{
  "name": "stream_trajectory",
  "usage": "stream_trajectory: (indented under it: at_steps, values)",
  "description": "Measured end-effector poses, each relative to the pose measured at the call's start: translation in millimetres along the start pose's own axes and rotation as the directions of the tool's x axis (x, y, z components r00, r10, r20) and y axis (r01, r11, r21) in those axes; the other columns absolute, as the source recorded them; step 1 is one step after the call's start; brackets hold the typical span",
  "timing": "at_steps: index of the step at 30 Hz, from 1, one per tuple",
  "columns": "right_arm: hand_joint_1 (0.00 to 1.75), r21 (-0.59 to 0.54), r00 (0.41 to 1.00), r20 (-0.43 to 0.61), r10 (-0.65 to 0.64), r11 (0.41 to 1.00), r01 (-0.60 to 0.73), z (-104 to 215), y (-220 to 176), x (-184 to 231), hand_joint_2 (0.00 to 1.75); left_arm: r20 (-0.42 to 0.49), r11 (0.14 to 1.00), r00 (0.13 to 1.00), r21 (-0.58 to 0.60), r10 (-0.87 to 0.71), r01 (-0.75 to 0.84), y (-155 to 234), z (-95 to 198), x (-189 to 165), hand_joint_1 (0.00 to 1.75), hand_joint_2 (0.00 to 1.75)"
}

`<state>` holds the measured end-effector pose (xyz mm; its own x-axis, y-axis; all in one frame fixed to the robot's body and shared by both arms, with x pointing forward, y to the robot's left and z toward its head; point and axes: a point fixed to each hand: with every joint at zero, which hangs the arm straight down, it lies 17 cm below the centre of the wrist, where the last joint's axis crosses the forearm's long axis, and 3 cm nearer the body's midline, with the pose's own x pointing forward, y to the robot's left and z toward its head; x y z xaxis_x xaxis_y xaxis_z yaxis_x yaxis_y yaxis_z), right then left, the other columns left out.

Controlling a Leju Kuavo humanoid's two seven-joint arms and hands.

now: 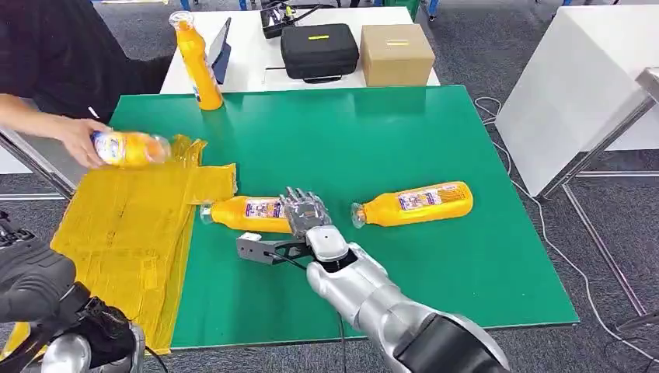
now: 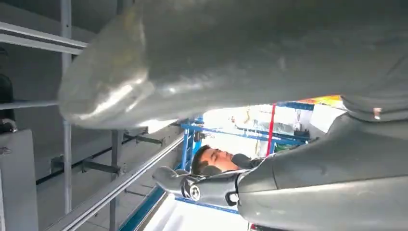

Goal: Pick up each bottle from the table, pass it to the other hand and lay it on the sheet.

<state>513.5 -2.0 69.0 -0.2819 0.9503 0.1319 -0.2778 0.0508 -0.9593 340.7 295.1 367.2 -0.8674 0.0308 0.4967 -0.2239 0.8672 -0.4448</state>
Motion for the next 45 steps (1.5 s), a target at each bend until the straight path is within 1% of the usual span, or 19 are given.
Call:
stream_trajectory:
  at_steps: [3, 7, 8, 9, 16, 23, 24, 25, 26, 27, 33, 34, 35, 45]
  values:
    - [0.00, 0.023, 1.000, -0.013, 0.008, 1.000, -0.008, 0.8, 8.0, -5.0, 1.75, 0.003, 1.000, 1.000, 0.004, 0.002, -0.002, 0.8, -1.6, 0.3, 0.00, 0.00]
    - [0.00, 0.077, 0.998, -0.057, 0.035, 0.997, -0.031, 1.9, 20.4, -21.1, 1.75, 0.003, 1.000, 1.000, 0.004, 0.019, -0.019, -0.5, -2.2, 0.6, 0.00, 0.00]
    - [1.66, 0.082, 0.997, -0.062, 0.039, 0.996, -0.034, 1.9, 21.5, -23.5, 1.75, 0.003, 1.000, 1.000, 0.005, 0.021, -0.021, -0.3, -2.3, 0.7, 0.00, 0.00]
    - [1.75, 0.092, 0.997, -0.068, 0.044, 0.995, -0.038, 2.2, 23.9, -26.7, 1.75, 0.002, 1.000, 1.000, 0.006, 0.024, -0.024, -0.1, -2.4, 0.7, 0.00, 0.00]
    - [1.75, 0.153, 0.991, -0.104, 0.080, 0.986, -0.063, 4.1, 35.4, -44.7, 1.75, 0.001, 0.999, 0.999, 0.013, 0.038, -0.038, 2.0, -3.1, 0.7, 0.00, 0.00]
    - [1.75, 0.168, 0.989, -0.101, 0.112, 0.981, -0.094, 4.9, 38.3, -46.6, 1.75, 0.003, 0.999, 1.000, 0.028, 0.029, -0.029, 7.3, -3.6, 1.5, 0.00, 0.00]
    - [1.50, 0.168, 0.988, -0.101, 0.113, 0.981, -0.095, 4.9, 38.3, -46.6, 1.75, 0.004, 0.999, 1.000, 0.030, 0.028, -0.028, 7.7, -3.7, 1.8, 0.00, 0.00]
    - [0.26, 0.168, 0.988, -0.101, 0.115, 0.981, -0.097, 4.9, 38.3, -46.7, 1.75, 0.006, 0.999, 1.000, 0.032, 0.027, -0.027, 8.6, -4.0, 2.6, 0.00, 0.00]
    - [0.26, 0.168, 0.988, -0.101, 0.115, 0.981, -0.097, 4.9, 38.3, -46.7, 1.75, 0.007, 0.999, 1.000, 0.034, 0.026, -0.026, 9.4, -4.1, 3.1, 0.00, 0.00]
    - [0.00, 0.168, 0.988, -0.100, 0.117, 0.981, -0.099, 5.0, 38.5, -46.7, 1.75, 0.007, 0.999, 1.000, 0.034, 0.024, -0.025, 10.0, -4.1, 3.2, 0.00, 0.00]
    - [0.00, 0.168, 0.986, -0.099, 0.131, 0.979, -0.113, 5.4, 39.4, -47.0, 1.75, 0.010, 0.999, 1.000, 0.042, 0.018, -0.019, 13.9, -4.4, 4.8, 0.00, 0.00]
    - [0.73, 0.168, 0.986, -0.099, 0.131, 0.979, -0.113, 5.6, 39.7, -47.0, 1.75, 0.010, 0.999, 1.000, 0.044, 0.017, -0.017, 14.5, -4.3, 4.9, 0.00, 0.00]
    - [1.75, 0.169, 0.986, -0.099, 0.131, 0.979, -0.113, 5.7, 40.0, -47.0, 1.75, 0.010, 0.999, 1.000, 0.044, 0.016, -0.016, 15.1, -4.3, 5.0, 0.00, 0.00]
    - [1.75, 0.182, 0.987, -0.091, 0.135, 0.976, -0.117, 7.5, 45.0, -45.7, 1.75, 0.011, 0.998, 1.000, 0.064, 0.012, -0.013, 20.7, -4.7, 6.9, 0.00, 0.00]
